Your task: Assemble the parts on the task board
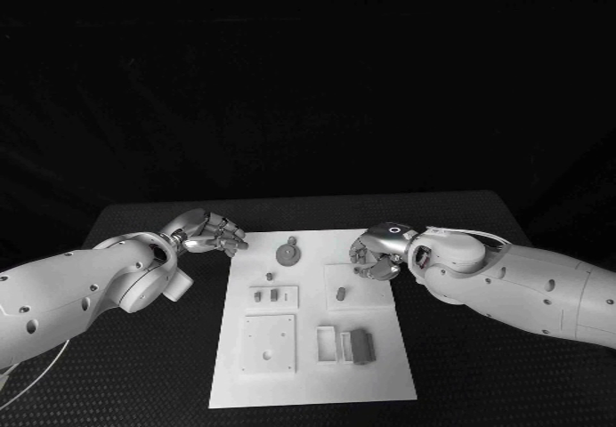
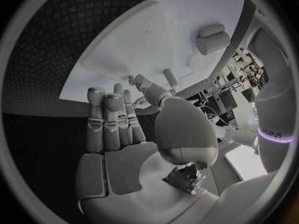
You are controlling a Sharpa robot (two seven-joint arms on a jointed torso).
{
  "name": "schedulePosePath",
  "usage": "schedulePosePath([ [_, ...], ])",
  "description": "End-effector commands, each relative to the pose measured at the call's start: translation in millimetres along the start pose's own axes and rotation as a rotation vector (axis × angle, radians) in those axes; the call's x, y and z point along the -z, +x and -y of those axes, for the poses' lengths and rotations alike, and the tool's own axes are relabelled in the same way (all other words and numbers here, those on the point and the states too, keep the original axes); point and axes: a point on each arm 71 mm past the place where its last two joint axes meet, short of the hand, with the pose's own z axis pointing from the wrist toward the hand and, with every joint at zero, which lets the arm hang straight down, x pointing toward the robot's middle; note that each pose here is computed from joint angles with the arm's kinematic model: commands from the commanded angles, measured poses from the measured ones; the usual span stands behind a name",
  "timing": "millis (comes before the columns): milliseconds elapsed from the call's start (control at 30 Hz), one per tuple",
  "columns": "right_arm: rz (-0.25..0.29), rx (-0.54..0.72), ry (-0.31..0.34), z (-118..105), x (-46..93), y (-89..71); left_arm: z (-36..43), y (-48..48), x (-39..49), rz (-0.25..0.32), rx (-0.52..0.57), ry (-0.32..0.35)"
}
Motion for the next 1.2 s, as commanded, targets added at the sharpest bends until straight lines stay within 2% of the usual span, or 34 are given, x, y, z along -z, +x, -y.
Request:
schedulePosePath([
  [33, -0.029, 0.013, -0.006, -2.2, -0.1, 4.0, 1.7, 1.0, -0.5, -0.012, 0.011, 0.013],
  [433, -0.03, 0.032, -0.023, -9.8, -4.8, 9.0, 2.3, 1.5, -1.1, -0.011, 0.011, 0.016],
  [667, 0.03, 0.069, -0.004, -9.9, -5.7, 6.4, 2.2, 1.2, -0.9, -0.008, 0.011, 0.015],
  [1200, 0.002, 0.119, 0.0, -9.5, -5.7, 10.3, 1.4, 0.5, -0.5, -0.006, 0.01, 0.008],
])
